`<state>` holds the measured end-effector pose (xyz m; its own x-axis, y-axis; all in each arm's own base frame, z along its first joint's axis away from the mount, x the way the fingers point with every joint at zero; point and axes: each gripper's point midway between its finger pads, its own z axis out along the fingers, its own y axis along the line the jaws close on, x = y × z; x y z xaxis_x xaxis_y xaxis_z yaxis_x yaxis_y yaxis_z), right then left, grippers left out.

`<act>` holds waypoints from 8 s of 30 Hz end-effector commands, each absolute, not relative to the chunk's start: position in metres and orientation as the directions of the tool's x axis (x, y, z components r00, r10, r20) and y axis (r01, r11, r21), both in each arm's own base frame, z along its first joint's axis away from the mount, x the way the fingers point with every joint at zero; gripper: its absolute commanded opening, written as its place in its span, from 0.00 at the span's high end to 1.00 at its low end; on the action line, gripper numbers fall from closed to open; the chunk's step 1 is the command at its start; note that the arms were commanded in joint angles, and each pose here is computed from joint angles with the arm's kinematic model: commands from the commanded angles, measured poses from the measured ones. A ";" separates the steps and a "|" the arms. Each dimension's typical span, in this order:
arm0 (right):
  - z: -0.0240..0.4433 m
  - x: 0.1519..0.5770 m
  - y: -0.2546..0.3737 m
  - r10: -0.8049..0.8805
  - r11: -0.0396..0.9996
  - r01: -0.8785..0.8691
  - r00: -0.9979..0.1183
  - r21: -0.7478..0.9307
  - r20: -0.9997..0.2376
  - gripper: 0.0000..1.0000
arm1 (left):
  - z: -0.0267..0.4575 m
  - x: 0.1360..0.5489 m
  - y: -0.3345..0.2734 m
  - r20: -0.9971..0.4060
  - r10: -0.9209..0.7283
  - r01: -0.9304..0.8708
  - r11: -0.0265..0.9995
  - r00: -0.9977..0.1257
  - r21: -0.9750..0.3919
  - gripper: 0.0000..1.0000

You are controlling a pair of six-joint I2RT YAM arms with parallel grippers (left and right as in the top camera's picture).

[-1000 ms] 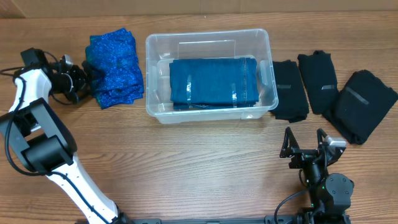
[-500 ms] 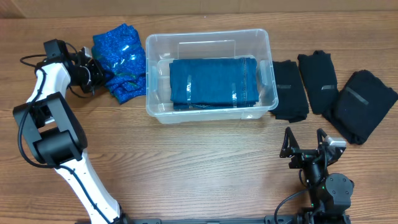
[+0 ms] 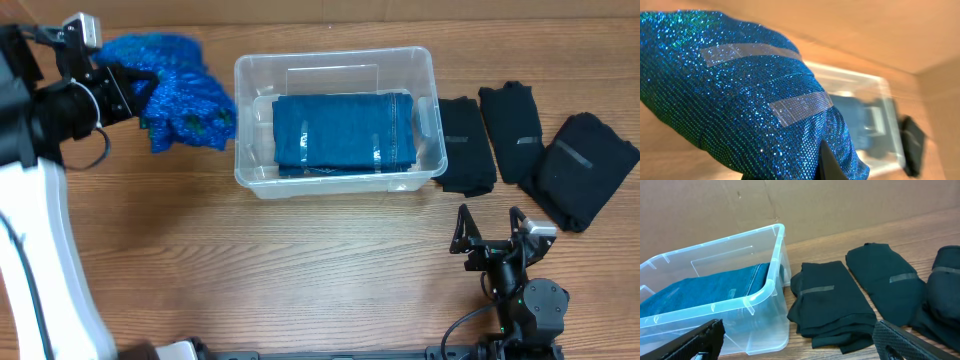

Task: Pack container
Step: 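Carry the blue cloth with the left gripper into the bin's left half, then release the cloth and raise the left arm away from the bin, then reach the right gripper to the middle black garment and grasp it, then place the black garment with the right gripper onto the denim in the bin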

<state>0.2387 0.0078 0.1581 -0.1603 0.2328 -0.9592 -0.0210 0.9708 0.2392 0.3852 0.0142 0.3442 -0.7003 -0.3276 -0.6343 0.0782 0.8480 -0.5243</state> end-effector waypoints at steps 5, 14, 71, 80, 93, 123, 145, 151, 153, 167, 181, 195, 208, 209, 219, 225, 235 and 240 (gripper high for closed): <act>0.160 0.239 0.007 0.232 0.971 -0.019 -0.148 0.238 -0.961 0.00 | 0.410 0.352 -0.137 -0.777 -0.097 0.483 0.734 -0.621 -0.478 0.96; 0.160 0.239 0.007 0.232 0.971 -0.019 -0.148 0.238 -0.961 0.00 | 0.316 0.423 -0.176 -0.700 -0.019 0.339 0.865 -0.714 -0.370 0.96; 0.160 0.239 0.007 0.232 0.971 -0.018 -0.149 0.238 -0.961 0.00 | 0.204 0.451 -0.116 -0.531 -0.044 -0.029 0.999 -0.846 -0.035 0.60; 0.160 0.239 0.007 0.232 0.971 -0.018 -0.149 0.238 -0.961 0.00 | 0.059 0.448 -0.171 -0.253 0.103 0.127 0.989 -0.962 -0.081 0.67; 0.160 0.239 0.007 0.232 0.971 -0.018 -0.149 0.238 -0.961 0.00 | 0.253 0.439 -0.145 -0.535 -0.014 0.052 0.993 -0.845 -0.107 0.20; 0.160 0.239 0.007 0.232 0.971 -0.018 -0.149 0.238 -0.961 0.00 | 0.374 0.285 0.046 -0.627 -0.389 -0.410 0.904 -0.675 -0.119 0.00; 0.171 0.234 0.037 0.324 0.918 -0.175 -0.185 0.356 -0.928 0.00 | 0.372 0.286 0.046 -0.622 -0.388 -0.410 0.905 -0.680 -0.117 0.00; 0.239 0.218 0.021 0.343 0.930 -0.073 -0.179 0.360 -0.922 0.00 | 0.372 0.286 0.046 -0.622 -0.388 -0.410 0.905 -0.680 -0.117 0.00; 0.253 0.223 0.018 0.382 0.917 -0.005 -0.282 0.399 -0.880 0.00 | 0.372 0.286 0.046 -0.622 -0.388 -0.410 0.905 -0.680 -0.117 0.00; 0.255 0.353 -0.072 0.651 0.749 0.364 -0.555 0.553 -0.517 0.00 | 0.372 0.286 0.046 -0.622 -0.388 -0.409 0.905 -0.680 -0.117 0.00; 0.088 0.302 -0.291 0.908 0.420 0.720 -0.336 0.553 -0.253 0.00 | 0.372 0.286 0.046 -0.622 -0.388 -0.409 0.905 -0.680 -0.117 0.00; 0.027 0.365 -0.271 0.840 0.540 0.648 -0.459 0.537 -0.289 0.36 | 0.372 0.286 0.046 -0.622 -0.388 -0.409 0.905 -0.680 -0.117 0.00; 0.160 0.345 -0.235 0.862 0.506 0.657 -0.354 0.559 -0.363 0.96 | 0.372 0.286 0.046 -0.622 -0.388 -0.409 0.905 -0.680 -0.117 0.00; 0.197 0.349 -0.213 0.832 0.555 0.571 -0.370 0.605 -0.414 0.96 | 0.372 0.286 0.046 -0.622 -0.388 -0.409 0.905 -0.680 -0.117 0.00; 0.324 0.365 0.046 0.432 0.680 -0.206 -0.663 0.704 -0.611 0.96 | 0.372 0.286 0.046 -0.622 -0.388 -0.409 0.905 -0.680 -0.117 0.00; 0.350 0.371 0.171 0.223 0.564 -0.549 -0.618 0.617 -0.754 0.96 | 0.372 0.286 0.046 -0.622 -0.388 -0.409 0.905 -0.680 -0.117 0.00; 0.177 0.448 0.197 0.204 0.689 -0.264 -0.823 0.675 -0.530 0.96 | 0.372 0.286 0.046 -0.622 -0.388 -0.409 0.905 -0.680 -0.117 0.00; 0.131 0.469 0.147 0.279 0.822 -0.071 -0.815 0.565 -0.508 0.96 | 0.372 0.286 0.046 -0.622 -0.388 -0.409 0.905 -0.680 -0.117 0.00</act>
